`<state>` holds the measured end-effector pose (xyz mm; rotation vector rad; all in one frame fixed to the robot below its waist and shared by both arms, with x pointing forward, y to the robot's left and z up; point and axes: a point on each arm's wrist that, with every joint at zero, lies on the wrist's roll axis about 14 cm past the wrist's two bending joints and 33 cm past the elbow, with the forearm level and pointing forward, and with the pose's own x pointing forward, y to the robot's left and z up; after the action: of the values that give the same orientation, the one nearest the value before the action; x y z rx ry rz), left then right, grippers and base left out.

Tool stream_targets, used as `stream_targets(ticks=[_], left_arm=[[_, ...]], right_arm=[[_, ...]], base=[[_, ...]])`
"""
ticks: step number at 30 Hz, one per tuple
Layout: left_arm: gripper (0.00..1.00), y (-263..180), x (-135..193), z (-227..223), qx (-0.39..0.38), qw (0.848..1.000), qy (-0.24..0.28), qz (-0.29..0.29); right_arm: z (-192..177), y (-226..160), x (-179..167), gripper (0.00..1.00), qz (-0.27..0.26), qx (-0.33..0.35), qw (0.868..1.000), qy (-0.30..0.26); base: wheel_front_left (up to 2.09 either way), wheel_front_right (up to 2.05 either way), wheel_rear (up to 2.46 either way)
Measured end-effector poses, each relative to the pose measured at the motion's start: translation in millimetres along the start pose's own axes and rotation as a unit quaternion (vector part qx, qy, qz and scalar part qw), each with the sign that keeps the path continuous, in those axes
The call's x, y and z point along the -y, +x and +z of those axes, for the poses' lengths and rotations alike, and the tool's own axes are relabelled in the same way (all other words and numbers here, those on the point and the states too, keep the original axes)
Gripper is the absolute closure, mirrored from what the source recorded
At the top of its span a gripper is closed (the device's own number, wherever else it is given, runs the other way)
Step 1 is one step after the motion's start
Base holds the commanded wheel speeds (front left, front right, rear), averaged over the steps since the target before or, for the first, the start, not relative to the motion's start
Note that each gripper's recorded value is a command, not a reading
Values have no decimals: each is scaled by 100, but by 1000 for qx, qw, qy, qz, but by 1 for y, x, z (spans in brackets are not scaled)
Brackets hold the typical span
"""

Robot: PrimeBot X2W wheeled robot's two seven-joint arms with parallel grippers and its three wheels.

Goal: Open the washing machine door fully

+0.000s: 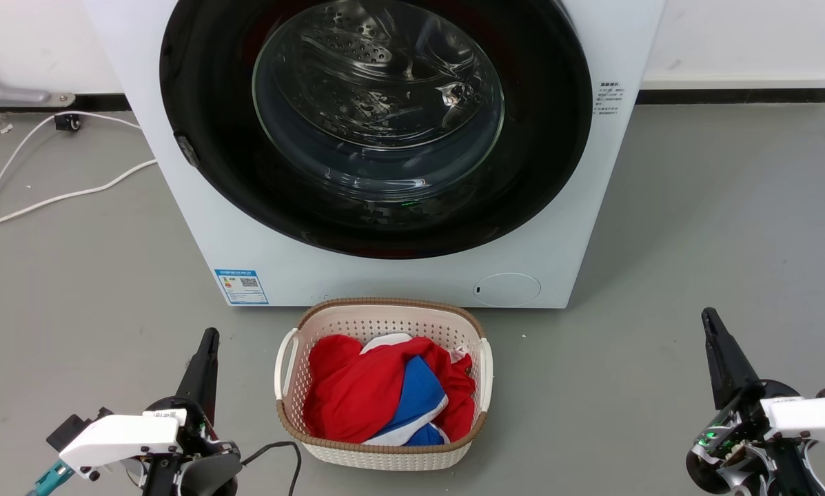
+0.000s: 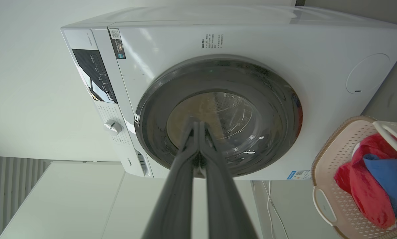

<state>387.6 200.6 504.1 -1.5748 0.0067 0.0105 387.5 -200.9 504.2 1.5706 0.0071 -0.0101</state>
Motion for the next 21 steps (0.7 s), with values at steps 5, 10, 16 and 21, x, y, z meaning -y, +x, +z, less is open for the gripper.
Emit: stream_targets(ticks=[5,10,16,21], left_arm=[[100,0,0,0,0,1000,0,0],[100,0,0,0,-1,1000,0,0],[100,0,0,0,0,1000,0,0],[100,0,0,0,0,1000,0,0]], right_arm=[[0,0,0,100,0,0,1000,0],[0,0,0,100,0,-1,1000,0],[0,0,0,100,0,-1,1000,0],[0,0,0,100,0,-1,1000,0]], base=[[0,0,0],[0,0,0],[0,0,0],[0,0,0]])
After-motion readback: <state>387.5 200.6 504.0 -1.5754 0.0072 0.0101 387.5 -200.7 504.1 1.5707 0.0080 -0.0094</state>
